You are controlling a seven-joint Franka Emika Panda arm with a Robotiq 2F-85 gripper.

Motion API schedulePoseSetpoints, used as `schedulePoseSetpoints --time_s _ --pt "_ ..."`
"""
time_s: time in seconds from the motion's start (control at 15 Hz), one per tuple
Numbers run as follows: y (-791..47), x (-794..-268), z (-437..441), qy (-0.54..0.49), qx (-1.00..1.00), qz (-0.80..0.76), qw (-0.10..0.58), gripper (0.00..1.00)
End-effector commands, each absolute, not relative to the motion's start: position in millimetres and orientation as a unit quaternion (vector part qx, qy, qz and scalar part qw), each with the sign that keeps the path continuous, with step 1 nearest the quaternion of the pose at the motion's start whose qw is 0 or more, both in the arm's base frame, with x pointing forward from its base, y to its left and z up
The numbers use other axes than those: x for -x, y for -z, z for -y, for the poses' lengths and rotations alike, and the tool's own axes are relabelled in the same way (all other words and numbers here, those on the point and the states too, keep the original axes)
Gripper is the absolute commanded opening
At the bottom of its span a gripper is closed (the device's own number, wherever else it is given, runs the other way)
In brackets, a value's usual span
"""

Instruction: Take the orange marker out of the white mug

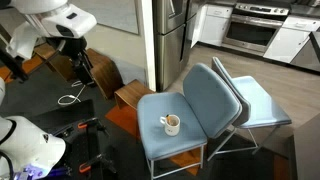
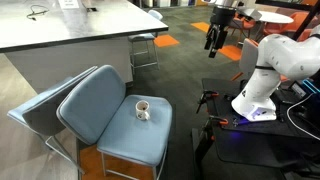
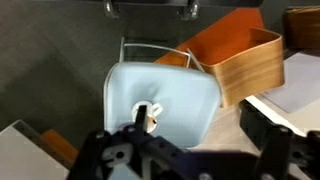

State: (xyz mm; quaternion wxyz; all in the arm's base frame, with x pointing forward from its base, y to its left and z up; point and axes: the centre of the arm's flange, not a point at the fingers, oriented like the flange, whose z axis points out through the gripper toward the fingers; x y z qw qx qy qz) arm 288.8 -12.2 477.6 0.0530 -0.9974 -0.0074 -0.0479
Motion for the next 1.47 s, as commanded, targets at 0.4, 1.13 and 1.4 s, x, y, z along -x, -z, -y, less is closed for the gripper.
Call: schedulePoseSetpoints --time_s 0.4,1.13,1.4 --pt "-478 -289 12 0.048 0.997 0.007 0.053 1.0" --pt "-427 -393 -23 -0.021 0.987 -0.142 0.066 1.0" --pt "-379 -467 -20 -0.034 0.977 -0.196 0.076 1.0"
